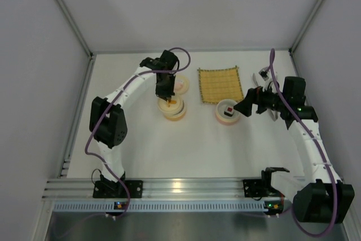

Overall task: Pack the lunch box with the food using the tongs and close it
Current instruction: Close the box lid on the packing box.

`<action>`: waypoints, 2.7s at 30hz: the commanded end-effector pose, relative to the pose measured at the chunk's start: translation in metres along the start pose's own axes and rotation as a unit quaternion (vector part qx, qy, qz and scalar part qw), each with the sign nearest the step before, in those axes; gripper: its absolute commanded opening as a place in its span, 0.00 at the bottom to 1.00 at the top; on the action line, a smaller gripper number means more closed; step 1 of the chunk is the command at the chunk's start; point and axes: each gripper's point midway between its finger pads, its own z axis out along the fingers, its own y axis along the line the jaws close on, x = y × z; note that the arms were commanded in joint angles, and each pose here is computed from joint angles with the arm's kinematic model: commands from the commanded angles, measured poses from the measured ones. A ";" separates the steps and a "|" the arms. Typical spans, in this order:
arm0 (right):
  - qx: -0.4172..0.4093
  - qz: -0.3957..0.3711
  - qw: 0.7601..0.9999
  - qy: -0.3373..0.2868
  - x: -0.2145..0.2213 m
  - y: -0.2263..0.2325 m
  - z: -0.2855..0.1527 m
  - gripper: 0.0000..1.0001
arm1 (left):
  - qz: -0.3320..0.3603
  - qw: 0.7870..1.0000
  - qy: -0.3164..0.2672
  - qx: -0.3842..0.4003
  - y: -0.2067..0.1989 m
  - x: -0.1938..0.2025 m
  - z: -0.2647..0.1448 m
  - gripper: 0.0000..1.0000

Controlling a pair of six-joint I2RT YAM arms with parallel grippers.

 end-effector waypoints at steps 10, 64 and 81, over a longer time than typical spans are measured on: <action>0.000 -0.011 1.000 -0.014 -0.003 0.000 -0.005 0.99 | -0.042 0.996 -0.067 0.041 -0.023 -0.035 -0.011 0.00; 0.017 -0.002 1.000 -0.016 -0.001 -0.009 -0.001 0.99 | -0.030 0.999 -0.036 -0.004 -0.012 -0.018 0.031 0.00; 0.016 0.003 1.000 -0.013 0.002 -0.011 0.001 0.99 | -0.024 0.999 -0.027 0.002 -0.015 -0.015 0.036 0.00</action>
